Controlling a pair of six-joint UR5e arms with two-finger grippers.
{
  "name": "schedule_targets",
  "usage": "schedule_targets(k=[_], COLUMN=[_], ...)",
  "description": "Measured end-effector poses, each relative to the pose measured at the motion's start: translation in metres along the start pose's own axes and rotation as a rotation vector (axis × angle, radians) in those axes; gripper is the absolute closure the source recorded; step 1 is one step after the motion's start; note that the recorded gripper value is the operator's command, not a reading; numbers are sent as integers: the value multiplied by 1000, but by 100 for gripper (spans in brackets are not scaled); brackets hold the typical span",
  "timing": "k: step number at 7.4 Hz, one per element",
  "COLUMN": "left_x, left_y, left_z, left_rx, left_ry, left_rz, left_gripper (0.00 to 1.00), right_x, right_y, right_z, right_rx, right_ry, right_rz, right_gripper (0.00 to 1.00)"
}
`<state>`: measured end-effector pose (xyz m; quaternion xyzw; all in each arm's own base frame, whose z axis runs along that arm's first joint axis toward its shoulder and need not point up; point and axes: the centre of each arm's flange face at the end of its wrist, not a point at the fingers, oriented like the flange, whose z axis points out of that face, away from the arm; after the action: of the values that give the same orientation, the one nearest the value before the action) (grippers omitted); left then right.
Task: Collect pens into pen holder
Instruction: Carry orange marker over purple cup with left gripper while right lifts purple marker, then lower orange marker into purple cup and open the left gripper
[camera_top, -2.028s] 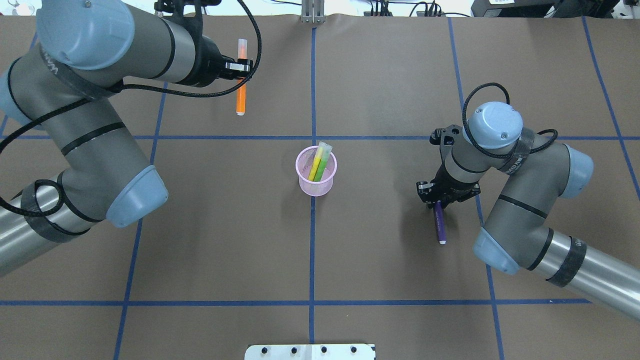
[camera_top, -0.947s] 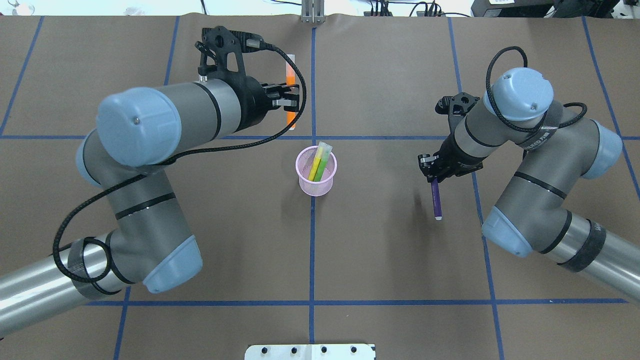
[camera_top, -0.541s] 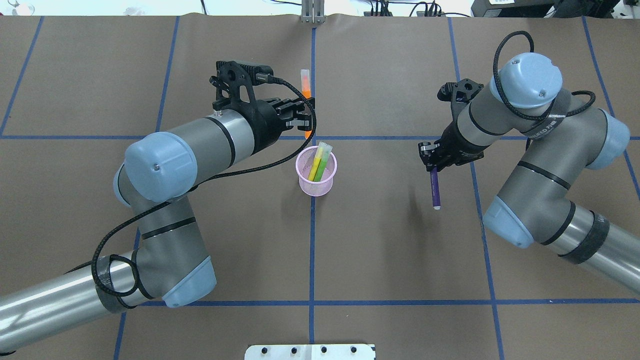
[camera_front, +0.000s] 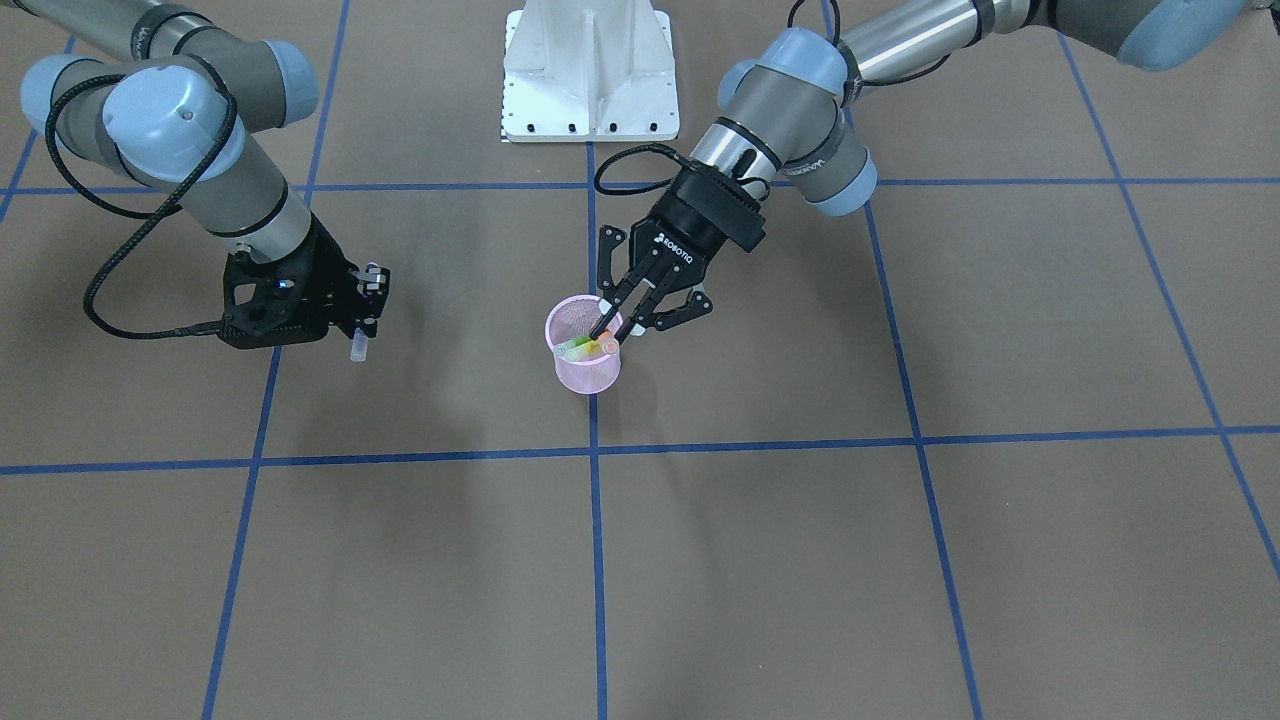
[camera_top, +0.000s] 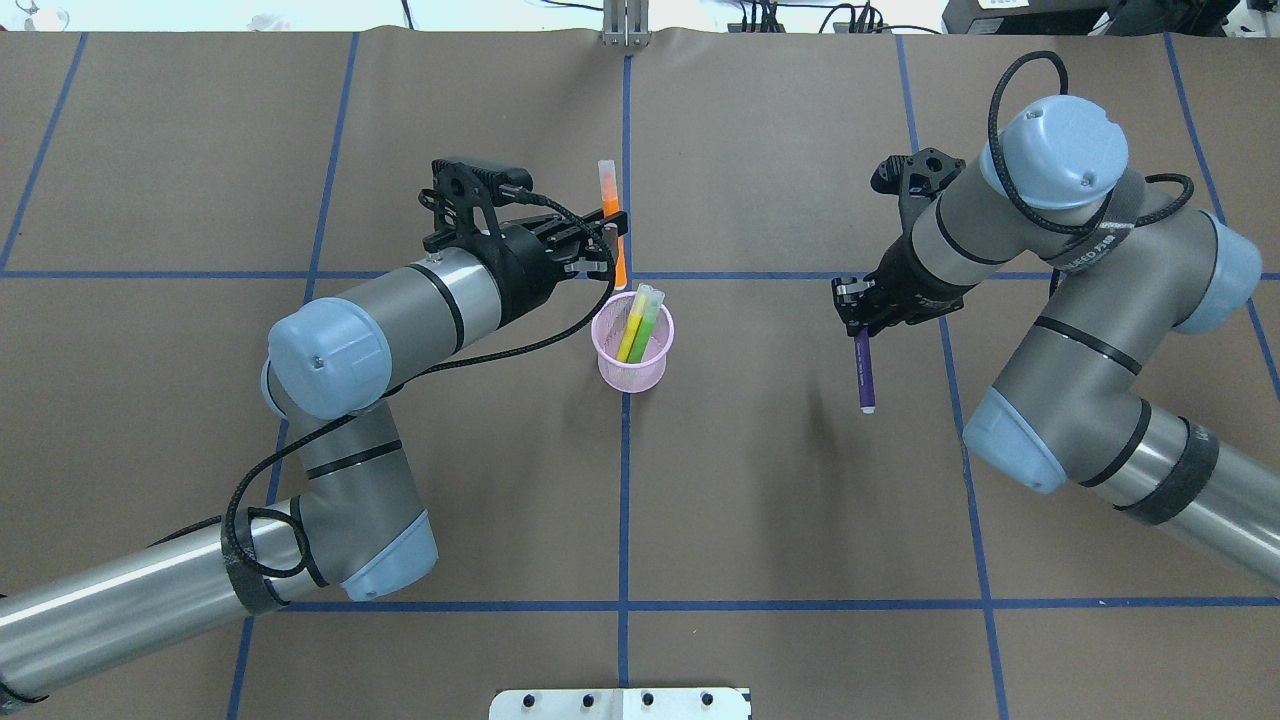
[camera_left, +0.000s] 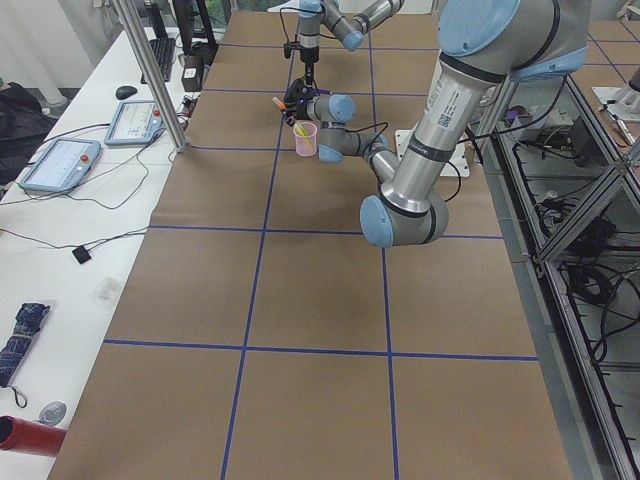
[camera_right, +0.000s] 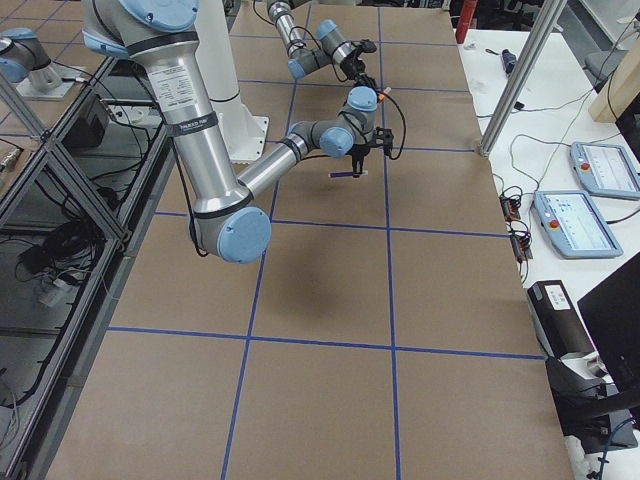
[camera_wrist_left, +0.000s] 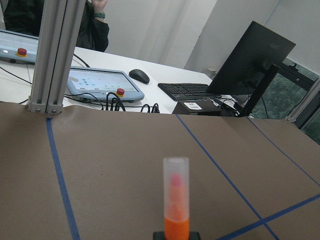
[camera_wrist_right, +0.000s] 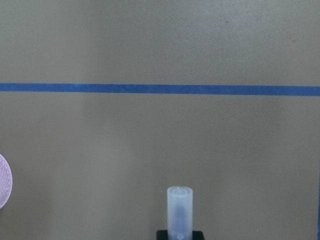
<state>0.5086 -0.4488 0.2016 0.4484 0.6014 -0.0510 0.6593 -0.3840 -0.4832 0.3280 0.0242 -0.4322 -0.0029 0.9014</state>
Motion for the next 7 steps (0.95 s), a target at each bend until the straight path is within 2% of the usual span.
schedule_targets(k=[5, 6, 7], left_x=[5, 6, 7], left_y=[44, 52, 57], left_z=[8, 9, 10], left_rx=[-36, -39, -43], left_ry=[-13, -17, -21], left_rz=[0, 0, 0], left_gripper=[100, 82, 30], right_x=[-3, -3, -3], right_y=[0, 0, 0], right_z=[-4, -4, -4], right_rx=[5, 6, 6], right_ry=[-7, -7, -7], right_rz=[-5, -6, -6], right_gripper=[100, 100, 100])
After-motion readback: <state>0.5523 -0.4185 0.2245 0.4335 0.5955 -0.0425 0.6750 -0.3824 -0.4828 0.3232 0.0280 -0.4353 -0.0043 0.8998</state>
